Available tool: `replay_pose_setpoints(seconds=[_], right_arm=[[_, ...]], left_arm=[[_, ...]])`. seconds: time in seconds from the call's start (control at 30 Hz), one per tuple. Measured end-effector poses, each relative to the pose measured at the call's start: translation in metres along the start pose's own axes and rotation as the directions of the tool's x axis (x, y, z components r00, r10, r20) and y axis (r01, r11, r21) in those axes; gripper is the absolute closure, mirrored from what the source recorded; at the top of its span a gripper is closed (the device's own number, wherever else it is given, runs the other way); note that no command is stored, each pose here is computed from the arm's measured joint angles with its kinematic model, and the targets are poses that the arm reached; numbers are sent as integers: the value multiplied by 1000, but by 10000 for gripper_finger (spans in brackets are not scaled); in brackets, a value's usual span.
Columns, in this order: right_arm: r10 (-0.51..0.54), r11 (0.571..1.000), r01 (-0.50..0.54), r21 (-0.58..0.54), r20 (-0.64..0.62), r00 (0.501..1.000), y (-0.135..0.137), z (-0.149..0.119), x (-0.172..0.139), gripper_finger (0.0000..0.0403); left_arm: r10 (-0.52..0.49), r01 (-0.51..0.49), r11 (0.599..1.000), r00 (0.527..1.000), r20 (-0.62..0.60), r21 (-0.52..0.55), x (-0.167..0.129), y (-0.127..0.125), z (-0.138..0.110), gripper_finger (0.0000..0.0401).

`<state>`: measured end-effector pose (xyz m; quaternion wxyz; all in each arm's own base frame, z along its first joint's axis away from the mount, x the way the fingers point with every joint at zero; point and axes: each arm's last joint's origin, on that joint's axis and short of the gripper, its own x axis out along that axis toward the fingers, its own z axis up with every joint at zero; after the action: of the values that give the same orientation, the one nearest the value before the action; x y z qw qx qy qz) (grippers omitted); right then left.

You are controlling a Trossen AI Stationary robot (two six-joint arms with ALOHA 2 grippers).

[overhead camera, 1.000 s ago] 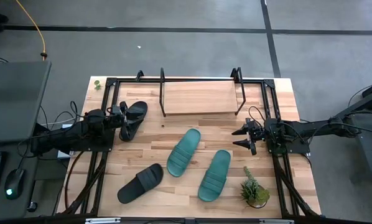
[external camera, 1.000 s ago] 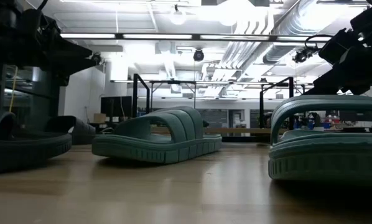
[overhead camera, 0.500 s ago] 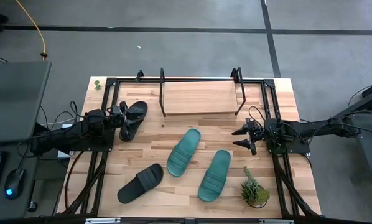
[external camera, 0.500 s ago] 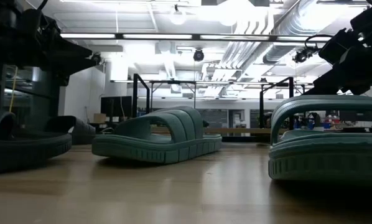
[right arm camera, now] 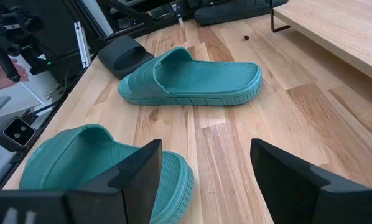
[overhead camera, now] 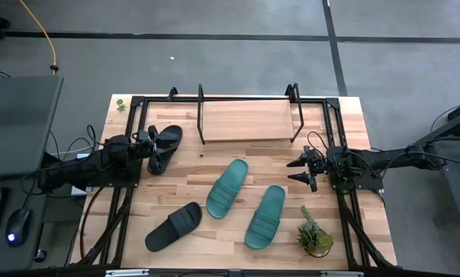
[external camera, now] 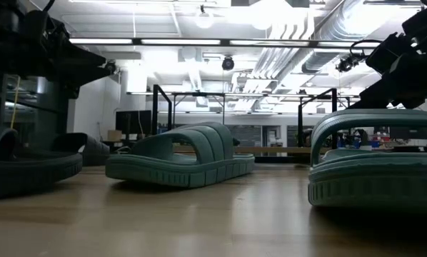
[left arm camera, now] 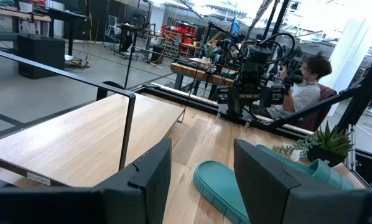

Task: Pick and place slides into the shelf

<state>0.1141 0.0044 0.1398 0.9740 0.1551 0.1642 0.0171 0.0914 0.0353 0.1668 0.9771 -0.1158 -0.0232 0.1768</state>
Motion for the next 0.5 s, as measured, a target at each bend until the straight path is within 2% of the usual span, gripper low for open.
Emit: replay_pose_setpoints(seconds=[0.5], right_arm=[[0, 1000, 0, 4, 0, 1000, 0, 0, 0, 167]], left_arm=[[0, 0, 1000, 1000, 0, -1, 0, 0, 0, 245]])
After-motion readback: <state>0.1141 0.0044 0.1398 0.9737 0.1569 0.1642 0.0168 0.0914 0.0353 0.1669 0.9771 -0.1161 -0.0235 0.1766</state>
